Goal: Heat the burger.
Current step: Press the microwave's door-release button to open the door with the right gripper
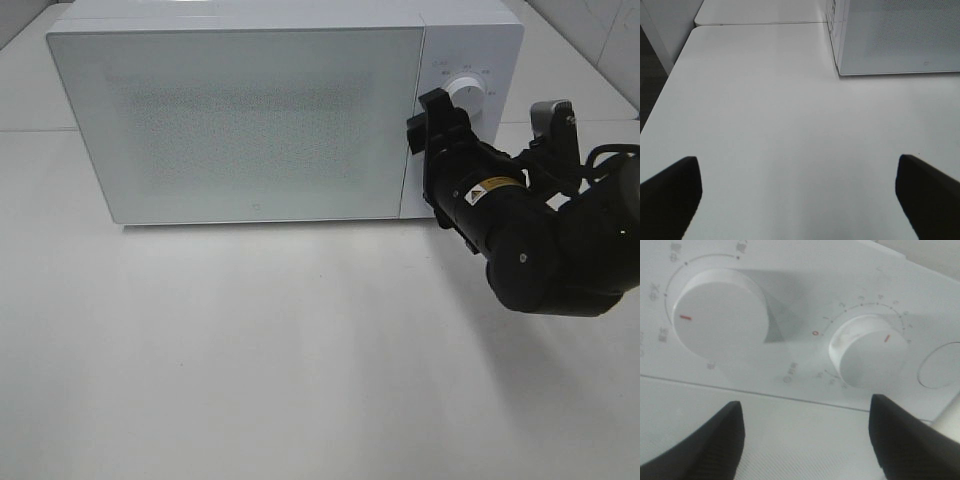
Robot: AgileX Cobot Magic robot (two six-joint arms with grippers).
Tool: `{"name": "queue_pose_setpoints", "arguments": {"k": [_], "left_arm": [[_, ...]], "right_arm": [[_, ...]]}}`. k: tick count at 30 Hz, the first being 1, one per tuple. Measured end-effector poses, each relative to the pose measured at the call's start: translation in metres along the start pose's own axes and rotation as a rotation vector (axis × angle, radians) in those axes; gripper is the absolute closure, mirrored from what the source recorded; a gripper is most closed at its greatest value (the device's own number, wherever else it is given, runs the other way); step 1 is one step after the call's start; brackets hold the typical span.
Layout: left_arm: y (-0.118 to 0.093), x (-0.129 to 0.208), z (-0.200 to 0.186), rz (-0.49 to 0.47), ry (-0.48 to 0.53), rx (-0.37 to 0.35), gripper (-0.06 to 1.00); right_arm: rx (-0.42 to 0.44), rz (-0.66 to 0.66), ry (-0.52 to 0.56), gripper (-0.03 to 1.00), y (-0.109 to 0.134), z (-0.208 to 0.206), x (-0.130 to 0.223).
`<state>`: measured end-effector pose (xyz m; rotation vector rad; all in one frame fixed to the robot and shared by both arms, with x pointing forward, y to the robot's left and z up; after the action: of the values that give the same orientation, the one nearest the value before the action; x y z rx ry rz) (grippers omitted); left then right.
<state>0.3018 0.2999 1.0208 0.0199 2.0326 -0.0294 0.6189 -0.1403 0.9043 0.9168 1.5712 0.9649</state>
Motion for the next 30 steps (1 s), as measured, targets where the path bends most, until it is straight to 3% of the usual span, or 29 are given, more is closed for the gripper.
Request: {"name": "queue_pose_setpoints", "arguments": {"k": [9, 11, 14, 15, 20, 22, 30], "left_arm": [[0.000, 0.000, 0.000, 0.000, 0.000, 0.000, -0.03], [0.000, 0.000, 0.000, 0.000, 0.000, 0.000, -0.03], [0.000, 0.000, 0.000, 0.000, 0.000, 0.000, -0.03], [0.000, 0.000, 0.000, 0.000, 0.000, 0.000, -0.03], [0.000, 0.000, 0.000, 0.000, 0.000, 0.000, -0.03], [0.000, 0.000, 0.000, 0.000, 0.000, 0.000, -0.03], [0.000, 0.000, 0.000, 0.000, 0.000, 0.000, -0.03]], "right_arm": [[0.091, -0.284, 0.166, 0.30, 0.002, -0.021, 0.010], [0.116, -0.479, 0.293, 0.30, 0.007, -0.035, 0.017], [0.121, -0.526, 0.324, 0.30, 0.009, -0.039, 0.019], [0.122, -0.607, 0.376, 0.30, 0.012, -0.046, 0.020], [0.114, -0.754, 0.468, 0.30, 0.018, -0.062, 0.021], [0.089, -0.876, 0.543, 0.30, 0.025, -0.077, 0.021], [0.022, -1.008, 0.622, 0.30, 0.043, -0.103, 0.016]]}}
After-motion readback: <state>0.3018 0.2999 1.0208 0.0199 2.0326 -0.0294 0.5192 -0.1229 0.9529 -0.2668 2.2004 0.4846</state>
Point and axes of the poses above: a point on each arm's last joint axis where the gripper is mounted, z pointing out along that axis toward the gripper, y along the wrist's bending axis when the last joint is at zero, x = y × z, the point moved 8 cm from there along z, pointing out along that axis toward the gripper, and after that the axes turned 2 degrees about -z, right-handed, at the moved point
